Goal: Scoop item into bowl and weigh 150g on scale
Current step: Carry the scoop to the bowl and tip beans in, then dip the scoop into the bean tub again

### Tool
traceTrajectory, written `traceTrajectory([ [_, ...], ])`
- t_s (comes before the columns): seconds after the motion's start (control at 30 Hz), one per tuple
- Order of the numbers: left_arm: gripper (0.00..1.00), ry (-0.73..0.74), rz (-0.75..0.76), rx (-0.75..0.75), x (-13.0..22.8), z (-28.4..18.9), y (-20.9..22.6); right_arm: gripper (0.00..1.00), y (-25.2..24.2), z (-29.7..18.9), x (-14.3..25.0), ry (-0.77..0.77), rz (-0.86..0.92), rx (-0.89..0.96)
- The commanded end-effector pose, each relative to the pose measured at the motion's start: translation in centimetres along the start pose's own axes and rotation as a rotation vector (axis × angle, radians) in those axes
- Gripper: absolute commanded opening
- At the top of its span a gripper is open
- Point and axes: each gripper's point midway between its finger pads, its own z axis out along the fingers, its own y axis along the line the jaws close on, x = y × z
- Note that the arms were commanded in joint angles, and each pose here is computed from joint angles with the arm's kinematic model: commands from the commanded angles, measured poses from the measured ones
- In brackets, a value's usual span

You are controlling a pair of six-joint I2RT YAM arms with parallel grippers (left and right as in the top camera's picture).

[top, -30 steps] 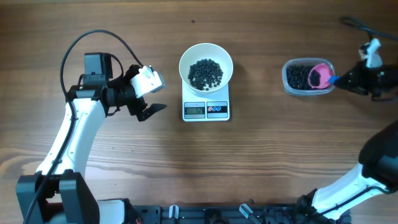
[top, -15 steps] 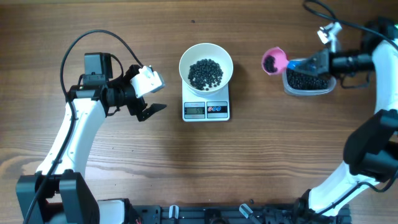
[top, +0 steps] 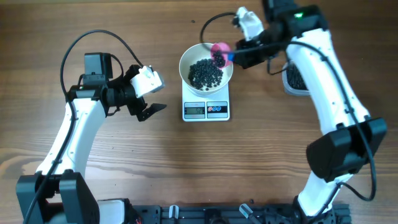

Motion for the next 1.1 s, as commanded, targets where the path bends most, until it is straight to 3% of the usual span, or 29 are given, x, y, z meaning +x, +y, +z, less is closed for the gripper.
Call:
traceTrajectory([
  [0.0,1.0,-0.016,0.013,0.012,0.0,0.1,-0.1,0.04,-0.5,0.4,-1.2,0.001,-0.105,0.296],
  [0.13,1.0,-0.016,0.013,0.012,0.0,0.1,-0.1,0.04,0.3,0.2,-2.5,-0.016,-0.242,0.474],
  [0.3,1.0,-0.016,0.013,0.012,0.0,0.1,-0.1,0.04,0.8,0.2,-3.0,-0.032,-0.278,0.483],
  [0.57,1.0,-0.016,0.013,0.012,0.0,0.1,-0.1,0.04,1.8,-1.5,-3.7,-0.125,-0.174,0.241],
  [0.73,1.0,-0.016,0.013,0.012,0.0,0.1,-0.1,0.04,-2.4,-7.4,-2.9,-0.218,-0.008,0.188],
  [0.9,1.0,-0.016,0.013,0.012,0.0,0.1,-0.1,0.04,-9.7,-14.3,1.6,-0.27,0.187,0.215],
  [1.07,1.0,-0.016,0.013,0.012,0.0,0.1,-0.1,0.04,-17.4,-14.0,8.8,-0.097,0.385,0.329],
])
